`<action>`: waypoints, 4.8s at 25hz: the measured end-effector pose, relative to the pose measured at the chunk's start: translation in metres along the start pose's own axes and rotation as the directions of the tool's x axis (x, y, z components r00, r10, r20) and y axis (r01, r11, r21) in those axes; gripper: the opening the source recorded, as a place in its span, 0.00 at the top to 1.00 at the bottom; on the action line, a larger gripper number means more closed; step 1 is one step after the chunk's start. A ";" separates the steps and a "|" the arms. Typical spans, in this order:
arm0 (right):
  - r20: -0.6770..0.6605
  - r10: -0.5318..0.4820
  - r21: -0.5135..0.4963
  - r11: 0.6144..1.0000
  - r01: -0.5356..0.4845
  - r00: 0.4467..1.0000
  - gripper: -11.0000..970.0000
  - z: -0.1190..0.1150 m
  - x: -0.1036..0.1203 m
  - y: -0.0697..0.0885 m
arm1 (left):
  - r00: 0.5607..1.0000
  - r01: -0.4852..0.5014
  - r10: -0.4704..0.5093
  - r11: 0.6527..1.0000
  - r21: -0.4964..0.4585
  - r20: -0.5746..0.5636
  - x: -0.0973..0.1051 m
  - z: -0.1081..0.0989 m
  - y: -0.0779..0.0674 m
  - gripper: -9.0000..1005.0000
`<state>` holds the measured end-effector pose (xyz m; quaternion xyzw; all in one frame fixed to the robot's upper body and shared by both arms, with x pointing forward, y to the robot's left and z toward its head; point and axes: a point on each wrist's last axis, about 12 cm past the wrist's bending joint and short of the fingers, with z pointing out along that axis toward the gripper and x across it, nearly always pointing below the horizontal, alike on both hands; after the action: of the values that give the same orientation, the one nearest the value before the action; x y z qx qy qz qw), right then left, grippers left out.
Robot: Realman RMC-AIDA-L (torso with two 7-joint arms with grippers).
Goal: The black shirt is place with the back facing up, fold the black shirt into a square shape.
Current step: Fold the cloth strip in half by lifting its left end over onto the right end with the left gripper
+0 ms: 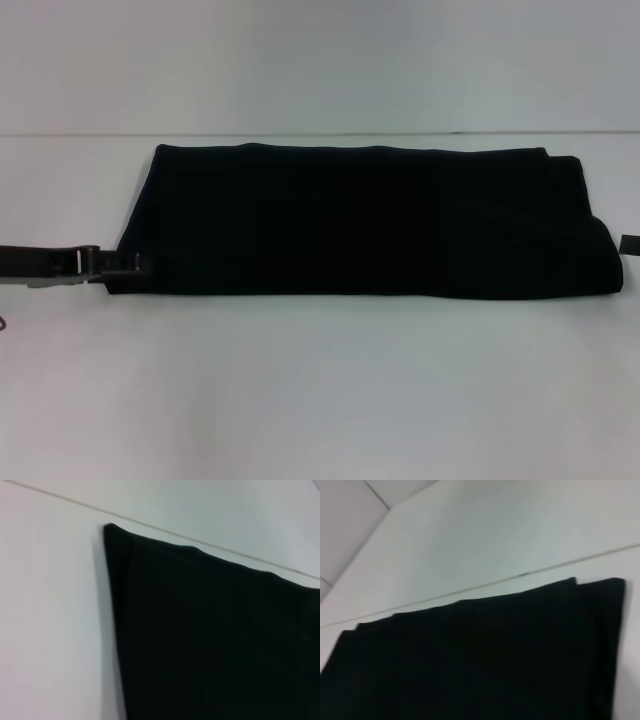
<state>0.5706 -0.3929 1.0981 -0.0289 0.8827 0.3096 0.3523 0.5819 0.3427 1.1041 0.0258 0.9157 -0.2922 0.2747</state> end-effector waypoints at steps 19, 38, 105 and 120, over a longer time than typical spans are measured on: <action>0.006 -0.001 0.046 0.999 0.000 1.000 0.37 0.010 -0.001 -0.001 | 0.998 -0.024 0.031 0.991 -0.132 0.049 -0.005 0.028 0.004 0.16; 0.010 0.000 0.068 0.998 0.000 1.000 0.38 0.013 -0.001 -0.003 | 0.996 -0.094 0.094 0.991 -0.100 -0.007 -0.009 0.036 -0.009 0.22; 0.124 -0.058 0.023 0.998 0.056 0.991 0.54 0.025 -0.030 0.017 | 0.991 -0.130 0.129 0.989 -0.067 -0.021 -0.007 0.032 -0.010 0.92; -0.005 -0.170 0.084 0.982 0.170 0.985 0.91 0.101 -0.023 0.053 | 0.991 -0.133 0.132 0.989 -0.063 -0.020 -0.008 0.033 -0.011 0.90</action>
<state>0.6347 -0.2969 1.0847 -0.0891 0.8890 0.2409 0.3791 0.6029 0.3159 1.0915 0.0799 0.9230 -0.2434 0.2870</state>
